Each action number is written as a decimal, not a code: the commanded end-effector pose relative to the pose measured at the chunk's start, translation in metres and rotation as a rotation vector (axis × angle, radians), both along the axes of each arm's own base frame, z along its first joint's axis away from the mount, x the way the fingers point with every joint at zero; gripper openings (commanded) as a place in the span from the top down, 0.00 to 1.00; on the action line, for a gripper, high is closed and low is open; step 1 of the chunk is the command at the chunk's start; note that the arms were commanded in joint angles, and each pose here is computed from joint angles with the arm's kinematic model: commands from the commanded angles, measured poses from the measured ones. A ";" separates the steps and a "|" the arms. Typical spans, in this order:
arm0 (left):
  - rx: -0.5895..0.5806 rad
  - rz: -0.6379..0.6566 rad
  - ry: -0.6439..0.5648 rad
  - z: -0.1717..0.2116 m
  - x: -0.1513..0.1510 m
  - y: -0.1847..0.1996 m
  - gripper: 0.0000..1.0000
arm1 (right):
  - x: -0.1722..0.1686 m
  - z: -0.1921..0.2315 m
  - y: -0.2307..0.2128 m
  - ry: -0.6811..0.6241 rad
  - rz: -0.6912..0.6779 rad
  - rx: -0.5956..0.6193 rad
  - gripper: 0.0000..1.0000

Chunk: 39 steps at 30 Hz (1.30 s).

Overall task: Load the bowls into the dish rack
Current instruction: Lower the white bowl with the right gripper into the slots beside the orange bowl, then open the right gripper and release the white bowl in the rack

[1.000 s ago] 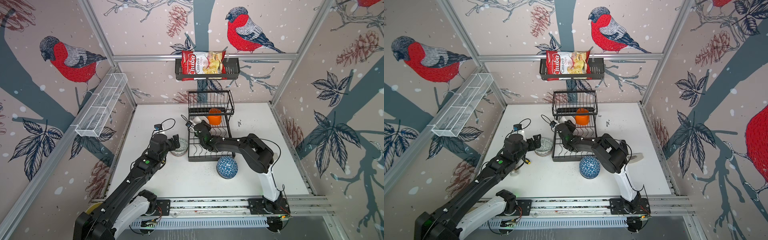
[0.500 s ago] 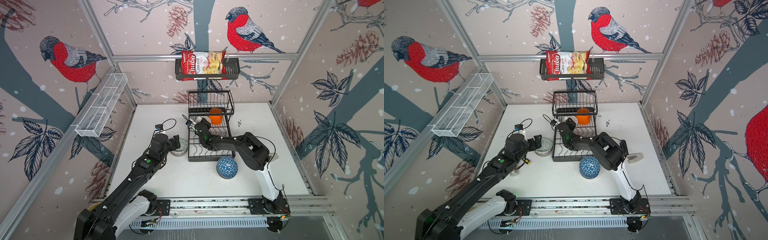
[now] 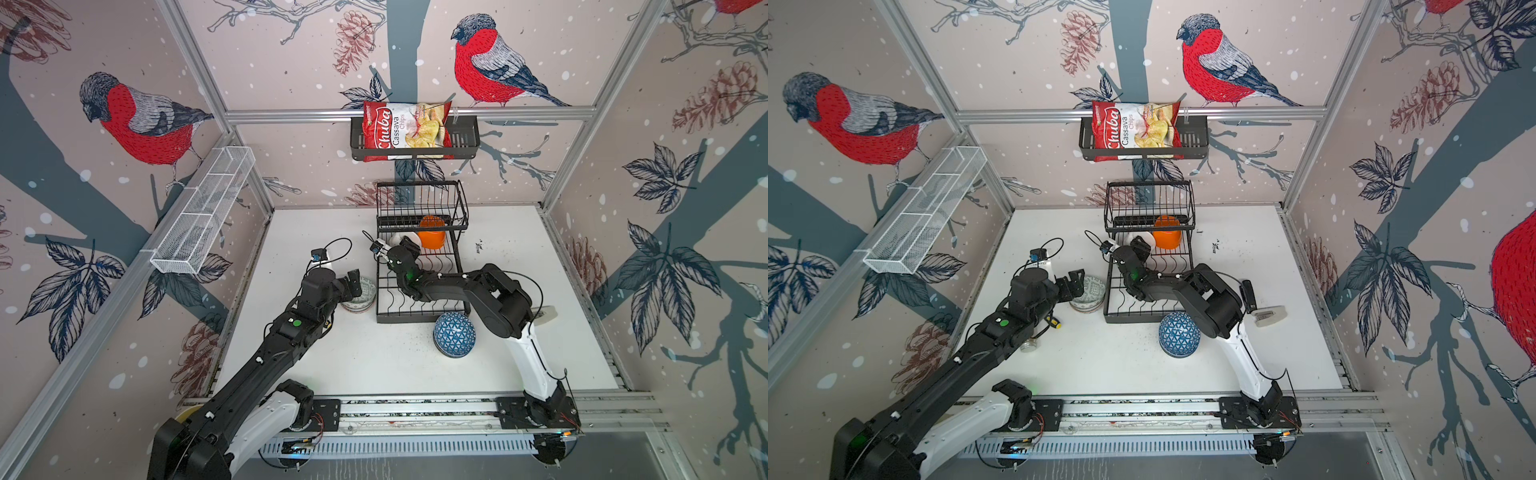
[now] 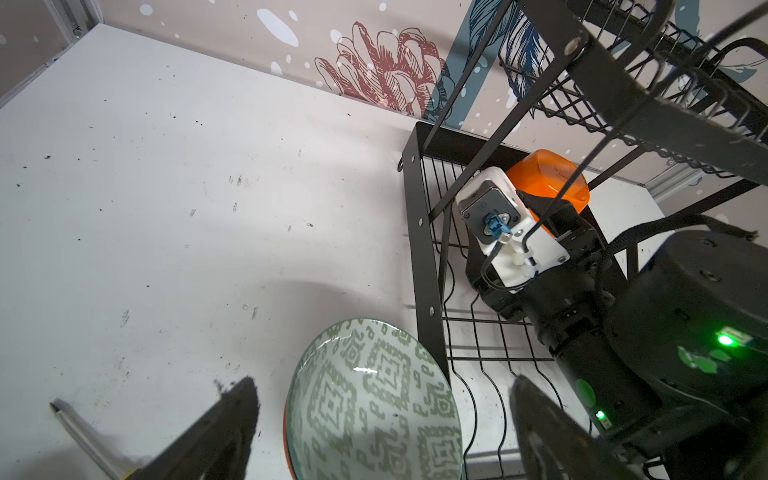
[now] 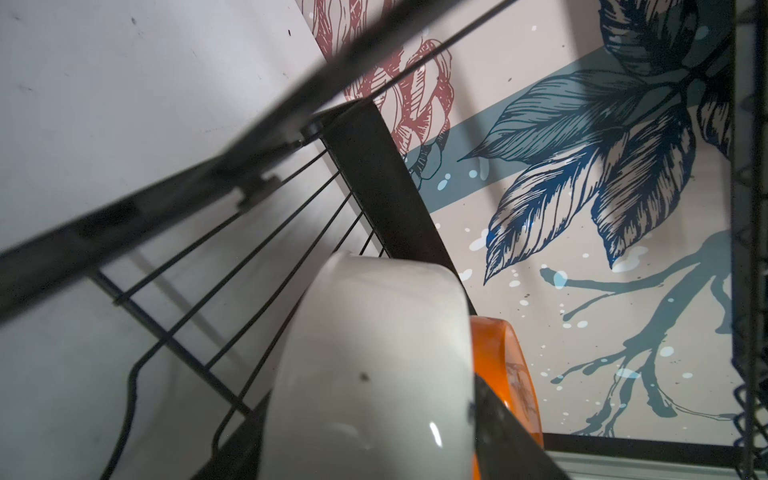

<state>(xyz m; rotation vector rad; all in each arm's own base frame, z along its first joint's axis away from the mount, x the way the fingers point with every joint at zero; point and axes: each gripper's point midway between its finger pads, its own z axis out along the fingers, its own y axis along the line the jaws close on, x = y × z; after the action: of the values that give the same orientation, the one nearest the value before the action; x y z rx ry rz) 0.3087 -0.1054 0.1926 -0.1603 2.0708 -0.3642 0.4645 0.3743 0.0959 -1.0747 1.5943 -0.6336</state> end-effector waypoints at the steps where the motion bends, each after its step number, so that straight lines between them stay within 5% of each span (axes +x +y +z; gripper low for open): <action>1: -0.013 -0.010 -0.028 0.006 0.003 -0.003 0.07 | 0.002 0.007 0.006 -0.016 -0.002 0.057 0.23; 24: -0.008 -0.005 -0.023 0.003 0.004 -0.001 0.07 | 0.003 -0.002 0.024 0.037 0.002 0.134 0.02; 39: -0.015 -0.004 -0.027 0.004 0.004 -0.002 0.07 | -0.001 -0.010 0.034 0.091 0.017 0.172 0.01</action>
<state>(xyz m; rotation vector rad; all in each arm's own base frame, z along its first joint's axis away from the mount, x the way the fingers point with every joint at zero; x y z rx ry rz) 0.3102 -0.1053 0.1905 -0.1622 2.0700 -0.3657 0.4685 0.3963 0.0842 -1.0286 1.6707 -0.5299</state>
